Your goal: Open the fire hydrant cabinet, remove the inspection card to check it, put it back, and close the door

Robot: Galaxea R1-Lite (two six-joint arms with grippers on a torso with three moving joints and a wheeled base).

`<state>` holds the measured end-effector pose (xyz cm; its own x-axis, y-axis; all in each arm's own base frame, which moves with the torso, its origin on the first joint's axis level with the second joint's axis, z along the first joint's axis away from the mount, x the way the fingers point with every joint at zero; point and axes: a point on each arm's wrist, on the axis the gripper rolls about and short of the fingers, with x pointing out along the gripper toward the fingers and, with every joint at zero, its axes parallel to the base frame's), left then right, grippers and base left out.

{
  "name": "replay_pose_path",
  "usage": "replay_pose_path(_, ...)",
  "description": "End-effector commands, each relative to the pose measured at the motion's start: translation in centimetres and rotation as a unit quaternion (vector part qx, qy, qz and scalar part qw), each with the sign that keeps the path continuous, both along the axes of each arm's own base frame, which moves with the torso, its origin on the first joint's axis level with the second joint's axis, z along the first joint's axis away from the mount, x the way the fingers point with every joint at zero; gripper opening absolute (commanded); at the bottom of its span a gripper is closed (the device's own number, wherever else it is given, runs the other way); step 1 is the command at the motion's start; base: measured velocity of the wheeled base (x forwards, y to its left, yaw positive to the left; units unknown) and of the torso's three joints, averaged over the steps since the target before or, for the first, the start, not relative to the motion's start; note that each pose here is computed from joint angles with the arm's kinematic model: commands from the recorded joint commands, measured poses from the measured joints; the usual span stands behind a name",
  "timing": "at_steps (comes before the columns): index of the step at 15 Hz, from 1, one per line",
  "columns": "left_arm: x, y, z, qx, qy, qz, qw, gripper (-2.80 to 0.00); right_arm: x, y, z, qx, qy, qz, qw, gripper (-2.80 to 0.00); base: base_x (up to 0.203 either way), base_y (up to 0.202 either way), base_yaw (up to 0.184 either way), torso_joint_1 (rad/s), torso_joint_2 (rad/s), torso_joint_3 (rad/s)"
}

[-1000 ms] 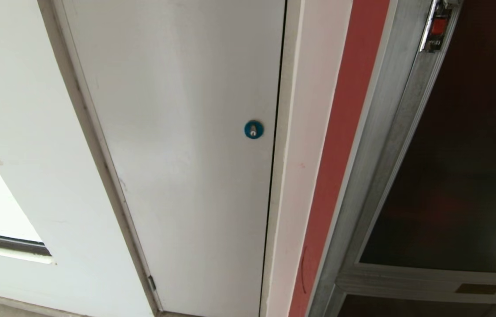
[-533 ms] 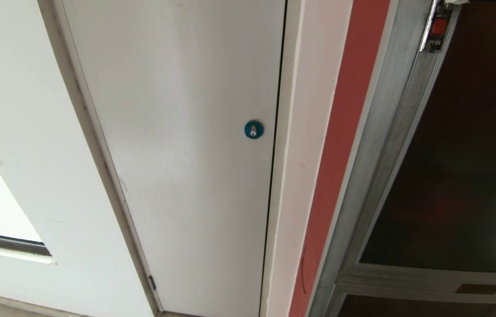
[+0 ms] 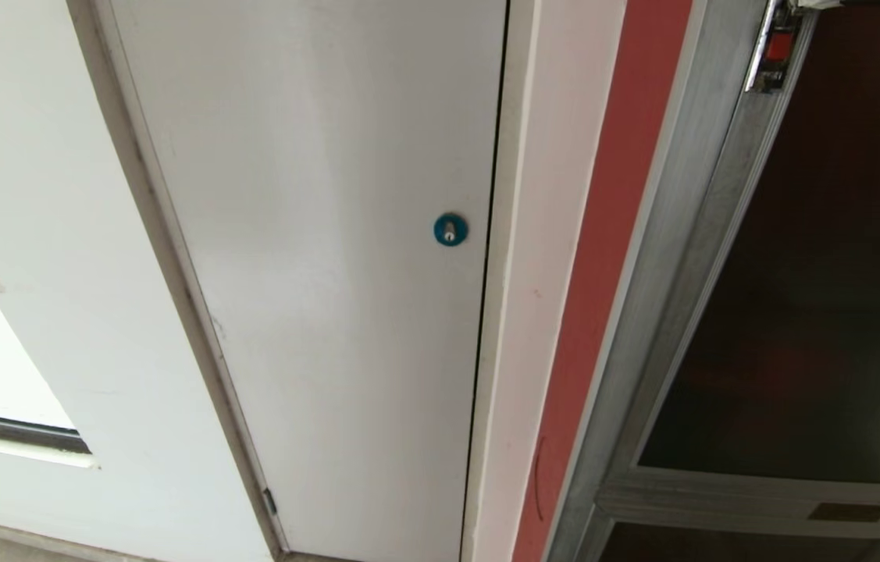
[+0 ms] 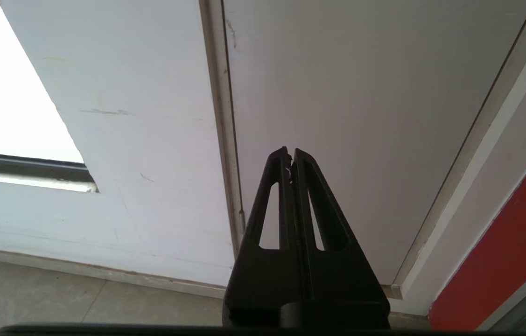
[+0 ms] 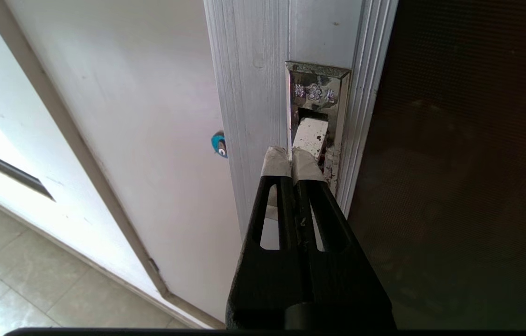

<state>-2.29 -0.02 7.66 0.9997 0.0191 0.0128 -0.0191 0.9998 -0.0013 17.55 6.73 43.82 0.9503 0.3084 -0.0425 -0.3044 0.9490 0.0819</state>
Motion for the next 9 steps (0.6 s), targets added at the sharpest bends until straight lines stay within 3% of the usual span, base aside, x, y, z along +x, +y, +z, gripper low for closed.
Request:
replay_pose_path(1,0.05,0.0,-0.16,0.0,0.003,0.001,1.0,-2.8,0.31,-0.15,-0.23,-0.002,0.006,-0.007,1.0,-2.8,0.0,0.0,0.0,0.0,0.0,0.0)
replay_pose_path(9,0.05,0.0,-0.16,0.0,0.003,0.001,1.0,-2.8,0.83,-0.48,-0.7,-0.001,0.012,-0.019,1.0,-2.8,0.0,0.0,0.0,0.0,0.0,0.0)
